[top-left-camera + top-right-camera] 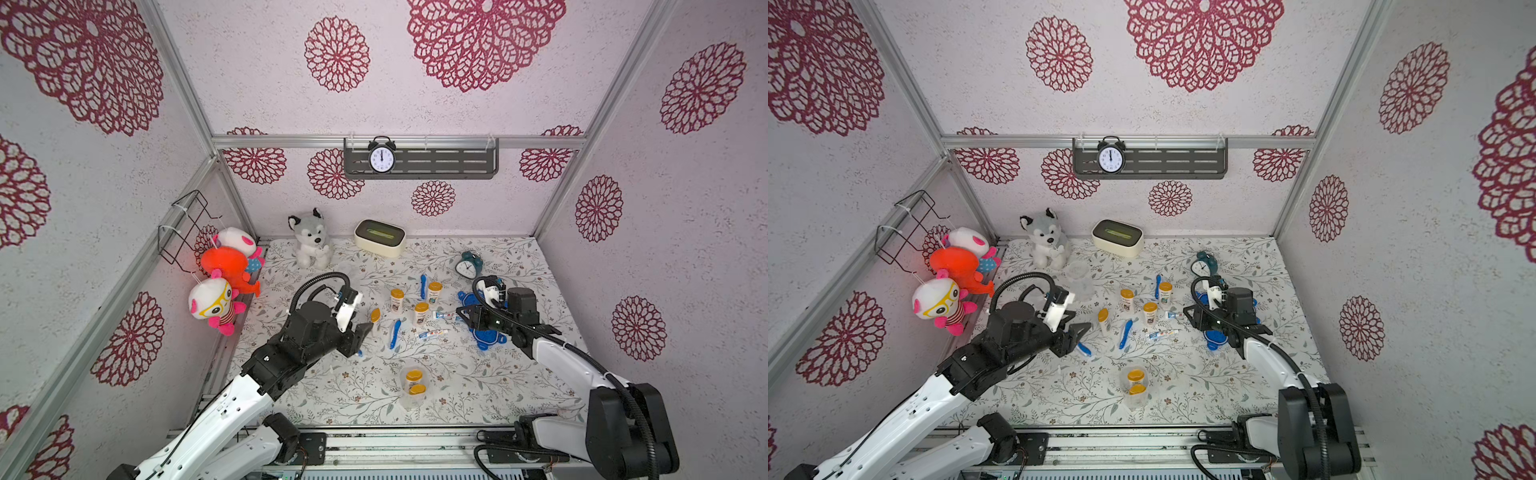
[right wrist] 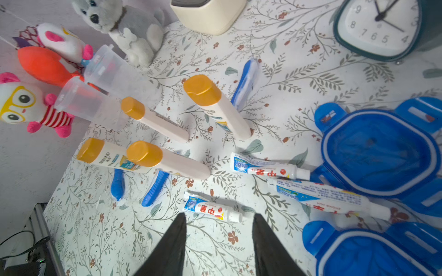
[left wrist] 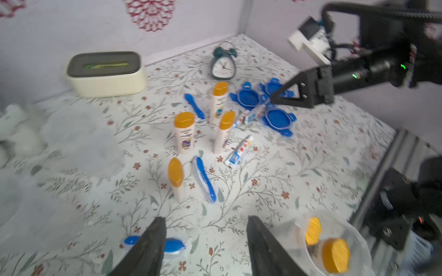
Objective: Pack away toiletry kits
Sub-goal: Pick up the toiletry item from the center of the board.
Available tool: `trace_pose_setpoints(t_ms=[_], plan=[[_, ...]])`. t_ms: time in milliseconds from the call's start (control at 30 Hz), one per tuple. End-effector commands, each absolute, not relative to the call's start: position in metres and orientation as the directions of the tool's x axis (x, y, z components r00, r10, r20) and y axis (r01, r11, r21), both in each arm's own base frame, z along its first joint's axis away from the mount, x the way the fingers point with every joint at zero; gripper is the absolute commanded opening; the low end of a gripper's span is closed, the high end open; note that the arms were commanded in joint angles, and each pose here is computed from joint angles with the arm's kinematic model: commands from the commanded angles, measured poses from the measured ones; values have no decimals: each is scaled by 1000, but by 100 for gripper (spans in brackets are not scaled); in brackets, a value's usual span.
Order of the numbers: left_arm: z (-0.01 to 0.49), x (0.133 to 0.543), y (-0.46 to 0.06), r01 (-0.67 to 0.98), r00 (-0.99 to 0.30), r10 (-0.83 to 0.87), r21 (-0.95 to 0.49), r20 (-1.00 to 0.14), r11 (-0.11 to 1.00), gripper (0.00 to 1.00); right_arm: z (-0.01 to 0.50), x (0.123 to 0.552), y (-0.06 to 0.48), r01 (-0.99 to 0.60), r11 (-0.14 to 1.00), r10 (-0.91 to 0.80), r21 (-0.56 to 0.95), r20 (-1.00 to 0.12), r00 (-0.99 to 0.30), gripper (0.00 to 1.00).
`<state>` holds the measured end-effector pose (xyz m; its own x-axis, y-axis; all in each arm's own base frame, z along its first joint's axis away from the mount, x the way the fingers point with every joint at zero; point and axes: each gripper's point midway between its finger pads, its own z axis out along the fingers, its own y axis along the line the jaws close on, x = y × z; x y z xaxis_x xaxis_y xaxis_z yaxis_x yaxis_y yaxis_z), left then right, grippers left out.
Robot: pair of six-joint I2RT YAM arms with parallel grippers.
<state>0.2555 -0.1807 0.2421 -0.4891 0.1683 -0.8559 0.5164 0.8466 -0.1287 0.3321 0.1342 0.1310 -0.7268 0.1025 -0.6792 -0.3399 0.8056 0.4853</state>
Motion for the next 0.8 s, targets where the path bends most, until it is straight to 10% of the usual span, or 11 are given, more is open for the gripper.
trace_pose_setpoints(t_ms=[0, 400, 767], plan=[[222, 281, -143, 214, -608, -41, -213, -793, 953, 52, 138, 338, 127, -289, 838, 117, 464, -668, -735, 46], [158, 294, -108, -415, -730, -479, -239, -488, 878, 50, 119, 333, 116, -150, 866, 188, 477, -589, -786, 46], [91, 296, -123, -509, -771, -535, -170, -346, 844, 61, 117, 319, 140, -180, 769, 202, 614, -500, -843, 46]])
